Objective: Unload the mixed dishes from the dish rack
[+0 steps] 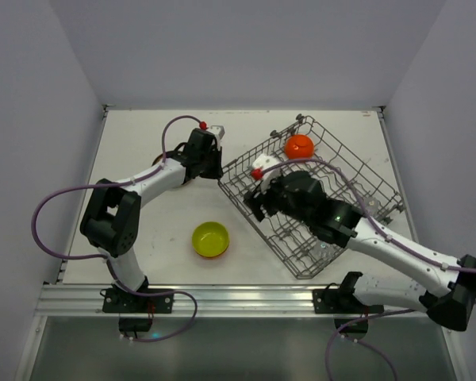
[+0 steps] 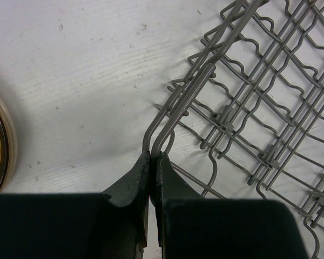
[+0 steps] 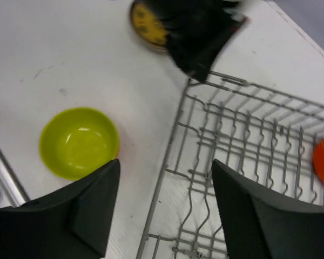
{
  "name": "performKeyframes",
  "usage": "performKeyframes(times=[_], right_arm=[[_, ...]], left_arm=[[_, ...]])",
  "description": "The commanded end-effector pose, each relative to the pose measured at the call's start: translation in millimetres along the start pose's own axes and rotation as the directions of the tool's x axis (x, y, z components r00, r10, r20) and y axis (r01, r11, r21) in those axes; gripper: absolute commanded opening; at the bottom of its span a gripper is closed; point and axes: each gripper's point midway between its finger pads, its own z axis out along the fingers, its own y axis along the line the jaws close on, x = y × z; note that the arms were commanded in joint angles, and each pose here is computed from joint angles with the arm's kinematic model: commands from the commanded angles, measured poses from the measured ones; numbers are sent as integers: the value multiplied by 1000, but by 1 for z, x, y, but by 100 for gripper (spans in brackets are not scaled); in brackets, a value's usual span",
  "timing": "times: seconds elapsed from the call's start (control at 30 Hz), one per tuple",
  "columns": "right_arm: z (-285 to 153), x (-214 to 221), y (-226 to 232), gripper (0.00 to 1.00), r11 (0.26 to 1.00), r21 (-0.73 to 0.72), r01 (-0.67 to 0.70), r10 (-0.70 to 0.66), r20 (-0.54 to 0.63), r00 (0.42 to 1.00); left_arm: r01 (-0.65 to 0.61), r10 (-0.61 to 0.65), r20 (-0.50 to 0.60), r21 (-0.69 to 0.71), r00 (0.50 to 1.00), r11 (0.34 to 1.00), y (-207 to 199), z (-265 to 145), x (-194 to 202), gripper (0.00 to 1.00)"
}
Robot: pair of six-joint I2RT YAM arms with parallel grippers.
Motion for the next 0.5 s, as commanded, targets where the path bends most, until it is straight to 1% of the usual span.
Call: performKeyframes(times=[0.0, 0.03, 0.07, 0.1, 0.13, 0.17, 0.2, 0.23, 0.27, 0.3, 0.33, 0.4, 0.47], right_arm=[[-21, -6, -98, 73, 889, 251, -384, 338, 208, 918], [-27, 1, -124, 73, 819, 298, -491, 429, 251, 868], [-27, 9, -137, 73, 717, 279, -638, 569, 294, 768], [-37, 30, -180, 74, 615, 326, -718, 634, 337, 696], [-33, 32, -181, 77, 541, 222, -811, 743, 327, 584], [-32, 41, -193, 79, 472, 208, -857, 790, 330, 516], [-28, 59, -218, 86, 360, 187, -914, 847, 345, 404], [-28, 67, -233, 90, 304, 193, -933, 856, 374, 357], [-28, 73, -248, 91, 250, 206, -946, 854, 414, 316], [-25, 92, -265, 93, 176, 235, -956, 857, 441, 266], [-25, 94, -276, 97, 113, 224, -968, 855, 474, 210], [-22, 113, -299, 99, 32, 264, -964, 834, 525, 172], [-22, 116, -315, 99, -22, 264, -964, 814, 565, 136]], left_arm=[[6, -5, -41, 44, 999, 999, -11, -3, 14, 0], [9, -7, -43, 46, 999, 999, -11, -2, 15, 0], [8, -6, -44, 48, 999, 999, -12, -2, 15, 0], [10, -8, -44, 51, 999, 999, -12, -2, 15, 0], [8, -6, -45, 54, 999, 998, -13, -2, 15, 0], [10, -7, -43, 53, 999, 999, -13, -3, 14, 0], [8, -6, -41, 49, 999, 999, -12, -4, 14, 0], [8, -6, -37, 47, 999, 999, -12, -5, 13, 0], [8, -6, -38, 44, 999, 999, -11, -5, 14, 0], [7, -6, -37, 41, 999, 999, -11, -5, 14, 0], [7, -6, -36, 40, 999, 999, -10, -5, 14, 0], [6, -5, -41, 38, 999, 999, -10, -4, 15, 0], [9, -8, -42, 38, 999, 999, -9, -3, 15, 0]])
